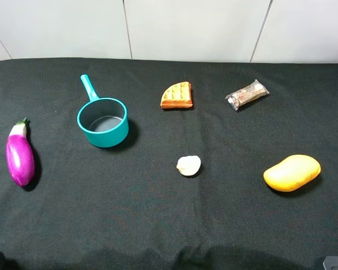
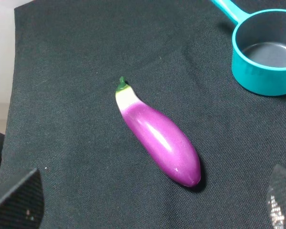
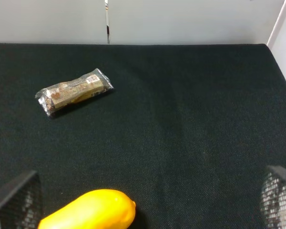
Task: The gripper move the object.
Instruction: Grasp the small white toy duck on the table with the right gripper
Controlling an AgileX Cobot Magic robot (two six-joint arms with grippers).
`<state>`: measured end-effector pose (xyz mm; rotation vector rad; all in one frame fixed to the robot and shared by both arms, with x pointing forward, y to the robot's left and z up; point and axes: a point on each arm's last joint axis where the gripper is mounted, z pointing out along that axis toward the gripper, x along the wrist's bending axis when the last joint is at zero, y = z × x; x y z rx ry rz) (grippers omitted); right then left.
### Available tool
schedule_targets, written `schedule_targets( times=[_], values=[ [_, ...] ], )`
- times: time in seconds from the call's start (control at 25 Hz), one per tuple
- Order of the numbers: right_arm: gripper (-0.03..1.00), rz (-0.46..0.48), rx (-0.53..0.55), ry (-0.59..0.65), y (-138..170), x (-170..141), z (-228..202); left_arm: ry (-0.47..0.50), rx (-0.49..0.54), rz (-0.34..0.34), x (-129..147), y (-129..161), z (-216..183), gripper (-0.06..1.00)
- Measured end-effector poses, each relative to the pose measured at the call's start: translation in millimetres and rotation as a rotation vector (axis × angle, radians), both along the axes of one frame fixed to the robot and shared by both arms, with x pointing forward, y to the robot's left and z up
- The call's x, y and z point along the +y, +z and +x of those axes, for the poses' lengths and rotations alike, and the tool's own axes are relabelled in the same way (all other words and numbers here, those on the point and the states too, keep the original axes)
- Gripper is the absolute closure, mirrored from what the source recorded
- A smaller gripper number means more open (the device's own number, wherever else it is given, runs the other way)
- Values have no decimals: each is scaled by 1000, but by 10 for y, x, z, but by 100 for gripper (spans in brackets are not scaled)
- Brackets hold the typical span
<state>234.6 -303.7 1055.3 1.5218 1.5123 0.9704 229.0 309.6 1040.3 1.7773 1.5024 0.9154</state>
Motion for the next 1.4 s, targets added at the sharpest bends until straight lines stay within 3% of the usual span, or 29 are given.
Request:
schedule_targets(
  times=[1.08,1.4],
  values=[
    [27,1,0,1,0,1,0,0,0,0,0,0,0,-5],
    [27,37,1,49,6,54,-6,0,0,0,0,0,0,-5]
  ],
)
